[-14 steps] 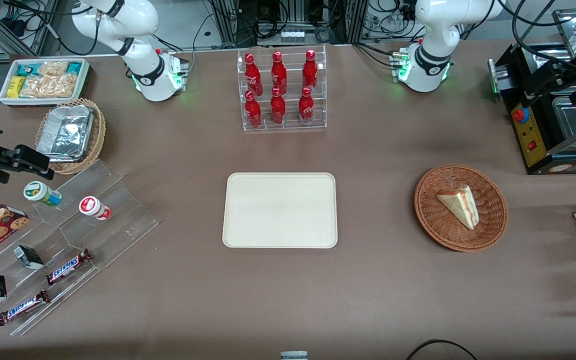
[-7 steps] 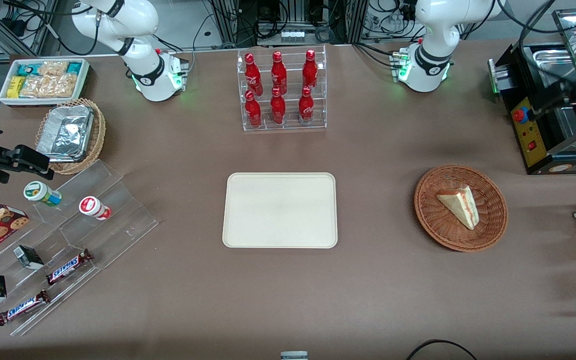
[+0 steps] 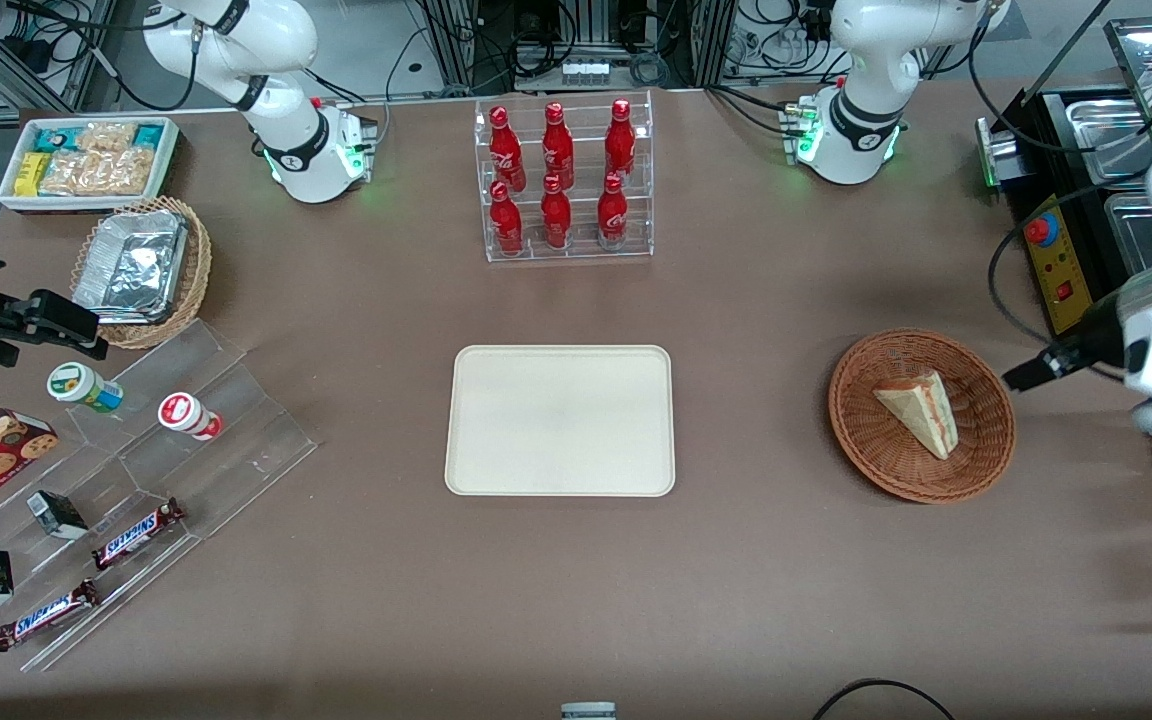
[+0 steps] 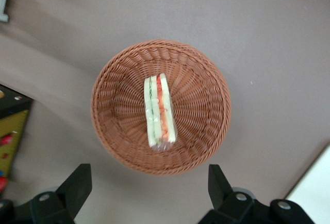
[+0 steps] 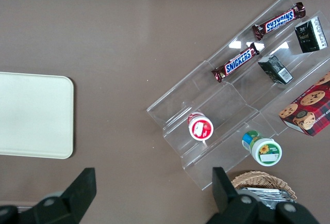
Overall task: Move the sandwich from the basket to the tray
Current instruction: 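Lower the left gripper onto the wrapped sandwich and close on it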
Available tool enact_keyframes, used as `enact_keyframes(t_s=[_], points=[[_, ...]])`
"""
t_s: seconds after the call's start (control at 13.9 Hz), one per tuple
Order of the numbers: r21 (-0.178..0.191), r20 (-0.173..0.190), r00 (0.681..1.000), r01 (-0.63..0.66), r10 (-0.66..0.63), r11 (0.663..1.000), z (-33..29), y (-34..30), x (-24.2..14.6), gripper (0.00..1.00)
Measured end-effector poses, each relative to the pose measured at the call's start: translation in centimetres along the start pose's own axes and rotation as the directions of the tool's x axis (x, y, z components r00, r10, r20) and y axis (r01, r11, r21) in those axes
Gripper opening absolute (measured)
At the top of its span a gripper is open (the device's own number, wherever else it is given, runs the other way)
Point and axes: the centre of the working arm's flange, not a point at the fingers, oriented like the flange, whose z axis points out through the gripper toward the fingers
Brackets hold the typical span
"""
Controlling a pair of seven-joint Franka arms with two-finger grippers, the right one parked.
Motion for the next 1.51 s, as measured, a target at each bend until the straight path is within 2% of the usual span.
enact_keyframes(t_s=[0.29,0.79,1.08,1.51], points=[[0.024,-0.022,0.992,0.127,-0.126,0.992,7.1,0.3,-0.8,1.0],[-0.012,-0.052,0.955,0.292,-0.293,0.956,15.7,-0.1,-3.7,1.0],[-0.023,-0.054,0.942,0.331,-0.332,0.943,17.9,-0.4,-4.1,1.0],[-0.017,-0.038,0.935,0.353,-0.353,0.936,21.5,-0.2,-3.9,1.0]])
